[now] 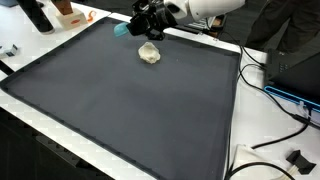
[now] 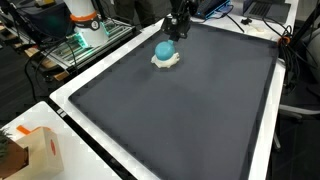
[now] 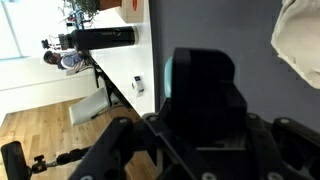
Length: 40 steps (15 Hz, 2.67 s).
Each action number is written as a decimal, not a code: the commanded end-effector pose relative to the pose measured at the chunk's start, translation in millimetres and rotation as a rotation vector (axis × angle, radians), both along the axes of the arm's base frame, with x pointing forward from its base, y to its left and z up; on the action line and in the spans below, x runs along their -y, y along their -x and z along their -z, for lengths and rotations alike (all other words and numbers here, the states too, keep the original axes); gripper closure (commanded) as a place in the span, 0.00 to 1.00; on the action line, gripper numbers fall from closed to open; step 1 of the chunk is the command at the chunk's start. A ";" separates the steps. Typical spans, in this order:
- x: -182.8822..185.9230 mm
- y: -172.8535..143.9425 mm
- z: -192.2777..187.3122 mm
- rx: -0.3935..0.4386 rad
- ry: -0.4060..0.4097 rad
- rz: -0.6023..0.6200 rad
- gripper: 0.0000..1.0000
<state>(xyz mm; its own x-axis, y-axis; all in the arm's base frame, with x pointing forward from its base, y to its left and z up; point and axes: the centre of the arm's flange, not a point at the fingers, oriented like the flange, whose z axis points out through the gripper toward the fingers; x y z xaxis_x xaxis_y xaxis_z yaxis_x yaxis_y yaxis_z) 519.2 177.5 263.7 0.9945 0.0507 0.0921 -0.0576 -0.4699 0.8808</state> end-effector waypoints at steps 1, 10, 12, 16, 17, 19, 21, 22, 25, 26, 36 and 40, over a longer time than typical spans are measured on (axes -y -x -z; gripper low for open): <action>-7.6 2.7 -4.2 0.012 0.031 -0.044 0.75; -16.8 17.1 -35.5 0.028 -0.022 -0.094 0.75; -17.5 21.5 -47.8 0.035 -0.048 -0.111 0.75; -20.1 24.9 -75.1 0.041 -0.139 -0.170 0.75; -20.4 25.0 -82.6 0.040 -0.170 -0.185 0.75; -19.7 25.4 -95.9 0.034 -0.233 -0.214 0.75; -17.7 25.4 -108.1 0.025 -0.305 -0.231 0.75; -15.4 25.5 -114.0 0.018 -0.343 -0.235 0.75; -7.5 26.2 -128.3 -0.004 -0.444 -0.238 0.75; -3.8 26.3 -132.9 -0.010 -0.478 -0.236 0.75; 31.0 30.7 -155.2 -0.081 -0.704 -0.197 0.75; 44.0 32.3 -157.4 -0.112 -0.772 -0.182 0.75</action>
